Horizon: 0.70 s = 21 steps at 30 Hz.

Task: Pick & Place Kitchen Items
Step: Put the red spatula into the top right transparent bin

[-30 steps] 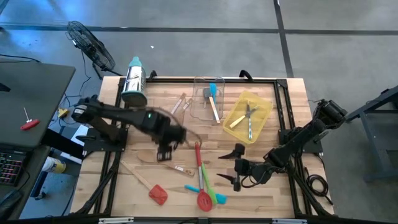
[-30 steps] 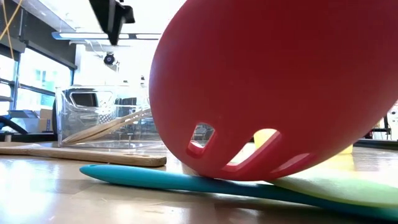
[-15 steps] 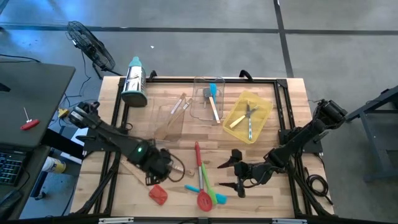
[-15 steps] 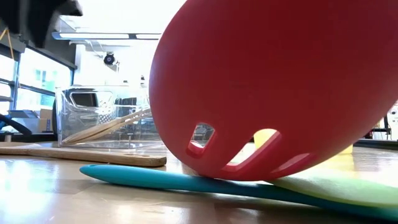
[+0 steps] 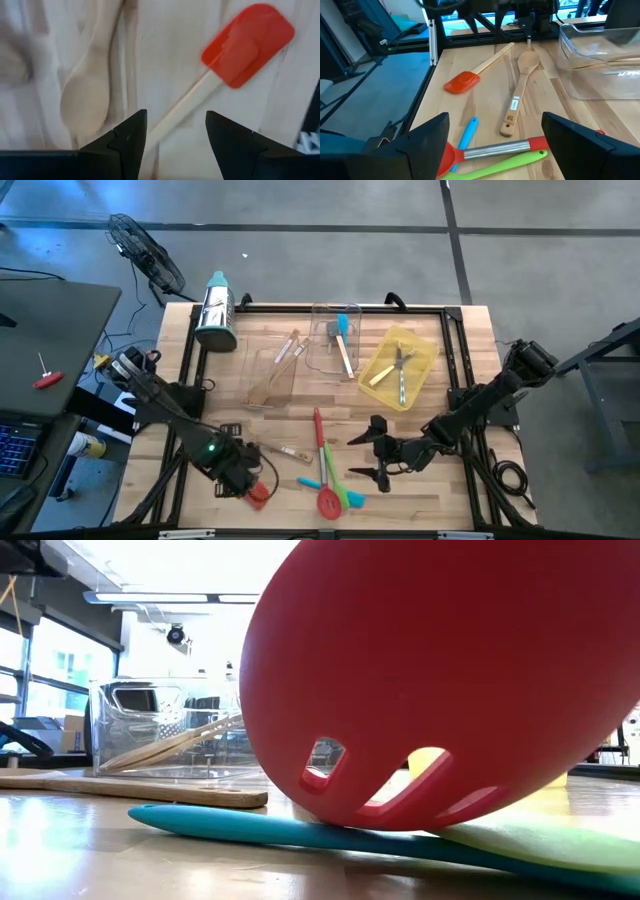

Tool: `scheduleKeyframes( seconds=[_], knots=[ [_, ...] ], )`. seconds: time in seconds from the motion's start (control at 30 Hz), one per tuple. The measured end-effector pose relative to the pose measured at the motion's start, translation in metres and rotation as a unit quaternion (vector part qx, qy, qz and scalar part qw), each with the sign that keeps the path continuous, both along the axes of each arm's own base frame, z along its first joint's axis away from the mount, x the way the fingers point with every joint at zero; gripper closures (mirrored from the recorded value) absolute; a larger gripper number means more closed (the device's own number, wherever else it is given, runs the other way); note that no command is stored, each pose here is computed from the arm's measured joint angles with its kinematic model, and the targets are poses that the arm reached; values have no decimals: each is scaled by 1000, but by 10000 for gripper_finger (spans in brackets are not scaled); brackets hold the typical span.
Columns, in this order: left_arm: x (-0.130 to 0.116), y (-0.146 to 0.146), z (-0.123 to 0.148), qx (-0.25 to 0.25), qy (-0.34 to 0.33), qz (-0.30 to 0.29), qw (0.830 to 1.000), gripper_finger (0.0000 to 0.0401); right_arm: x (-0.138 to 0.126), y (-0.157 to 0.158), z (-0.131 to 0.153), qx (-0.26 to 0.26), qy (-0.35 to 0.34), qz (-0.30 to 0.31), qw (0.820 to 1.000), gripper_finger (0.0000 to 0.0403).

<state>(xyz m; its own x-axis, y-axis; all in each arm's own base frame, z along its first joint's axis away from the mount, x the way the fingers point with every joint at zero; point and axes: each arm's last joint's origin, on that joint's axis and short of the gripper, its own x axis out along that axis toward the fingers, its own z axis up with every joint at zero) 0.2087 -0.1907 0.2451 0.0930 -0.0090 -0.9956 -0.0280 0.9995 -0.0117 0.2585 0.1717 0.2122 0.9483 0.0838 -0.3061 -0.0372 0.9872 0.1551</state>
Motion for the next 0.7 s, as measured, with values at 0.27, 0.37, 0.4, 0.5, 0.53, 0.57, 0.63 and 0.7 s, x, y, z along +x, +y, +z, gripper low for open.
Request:
scheduleKeyframes(
  seconds=[0.27, 0.37, 0.4, 0.5, 0.53, 0.57, 0.63, 0.7],
  knots=[
    [-4, -4, -37, 11, -51, -92, 994, 203, 4, 1, -7, 0, 7, 8, 1000, 93],
    [-4, -3, -47, 12, -60, -106, 993, 203, 7, 1, -9, 8, 4, 2, 1000, 93],
    [-5, -2, -49, 14, -57, -106, 993, 203, 7, 1, -10, 10, 5, 1, 1000, 93],
    [-7, -1, -53, 16, -54, -103, 993, 203, 9, 1, -13, 14, 6, 1, 1000, 93],
    [-7, -1, -53, 13, -51, -97, 994, 203, 9, 1, -14, 14, 7, 0, 1000, 93],
    [-7, -1, -53, 7, -47, -90, 995, 203, 10, 1, -14, 14, 8, 0, 1000, 93],
    [-8, -2, -53, -6, -39, -78, 996, 203, 10, 1, -16, 13, 9, 0, 1000, 93],
    [-8, -2, -53, -17, -32, -71, 997, 203, 10, 1, -16, 12, 10, 0, 1000, 93]
  ],
)
